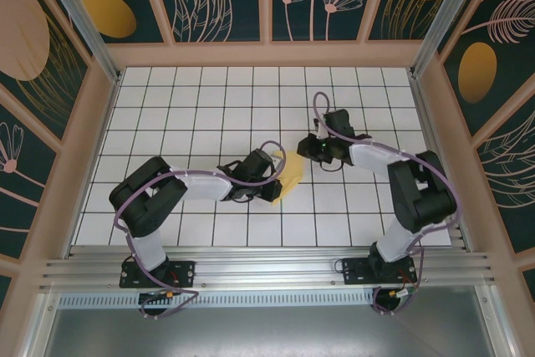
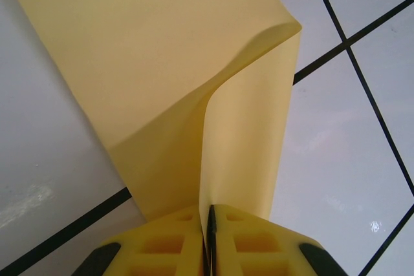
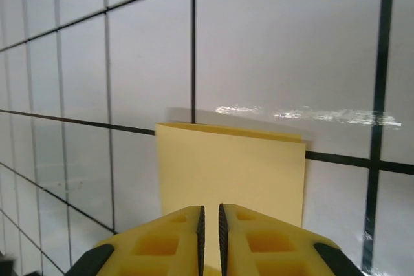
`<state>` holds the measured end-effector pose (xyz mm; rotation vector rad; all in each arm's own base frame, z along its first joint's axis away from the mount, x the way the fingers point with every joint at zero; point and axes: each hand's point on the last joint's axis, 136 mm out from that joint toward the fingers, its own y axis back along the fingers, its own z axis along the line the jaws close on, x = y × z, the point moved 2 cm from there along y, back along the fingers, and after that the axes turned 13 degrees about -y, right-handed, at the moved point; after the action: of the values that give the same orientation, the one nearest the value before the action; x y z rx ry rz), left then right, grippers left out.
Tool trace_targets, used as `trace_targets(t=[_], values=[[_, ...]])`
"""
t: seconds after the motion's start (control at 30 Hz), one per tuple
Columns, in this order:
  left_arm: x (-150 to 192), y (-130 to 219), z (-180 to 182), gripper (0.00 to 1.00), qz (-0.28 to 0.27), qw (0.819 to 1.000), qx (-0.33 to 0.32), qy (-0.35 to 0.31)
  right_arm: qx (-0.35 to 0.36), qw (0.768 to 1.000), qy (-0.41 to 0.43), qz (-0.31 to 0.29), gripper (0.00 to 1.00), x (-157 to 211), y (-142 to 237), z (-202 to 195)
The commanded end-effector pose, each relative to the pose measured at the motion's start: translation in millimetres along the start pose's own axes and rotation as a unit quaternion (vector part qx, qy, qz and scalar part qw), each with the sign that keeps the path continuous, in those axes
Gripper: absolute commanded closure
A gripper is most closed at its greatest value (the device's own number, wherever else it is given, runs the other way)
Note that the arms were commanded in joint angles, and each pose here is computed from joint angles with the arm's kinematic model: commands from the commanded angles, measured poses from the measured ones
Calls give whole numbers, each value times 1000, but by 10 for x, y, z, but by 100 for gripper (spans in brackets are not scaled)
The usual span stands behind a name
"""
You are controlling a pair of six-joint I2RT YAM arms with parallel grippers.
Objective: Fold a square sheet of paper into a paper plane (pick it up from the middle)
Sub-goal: Third fold the triangle at the center of the table.
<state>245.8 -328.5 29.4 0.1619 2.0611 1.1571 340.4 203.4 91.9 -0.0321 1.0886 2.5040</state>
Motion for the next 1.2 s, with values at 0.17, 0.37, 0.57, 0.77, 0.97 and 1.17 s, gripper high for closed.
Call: trace_targets(t=[0.17,0.37,0.57,0.77,0.97,1.17], values=[[382,-105,151,87,54,998,-20,21,-105,992,-49,45,97,496,192,49],[397,-108,152,87,55,998,-19,20,-111,989,-45,91,98,788,85,2],[385,-96,142,87,54,998,-18,18,-101,988,-47,107,97,867,-38,-32],[384,-110,142,87,56,998,-17,18,-86,988,-52,116,97,875,-161,-119],[405,-101,149,87,57,998,-19,19,-71,989,-50,118,97,873,-246,-197],[415,-102,152,87,59,998,-20,19,-49,990,-50,121,97,904,-305,-319]])
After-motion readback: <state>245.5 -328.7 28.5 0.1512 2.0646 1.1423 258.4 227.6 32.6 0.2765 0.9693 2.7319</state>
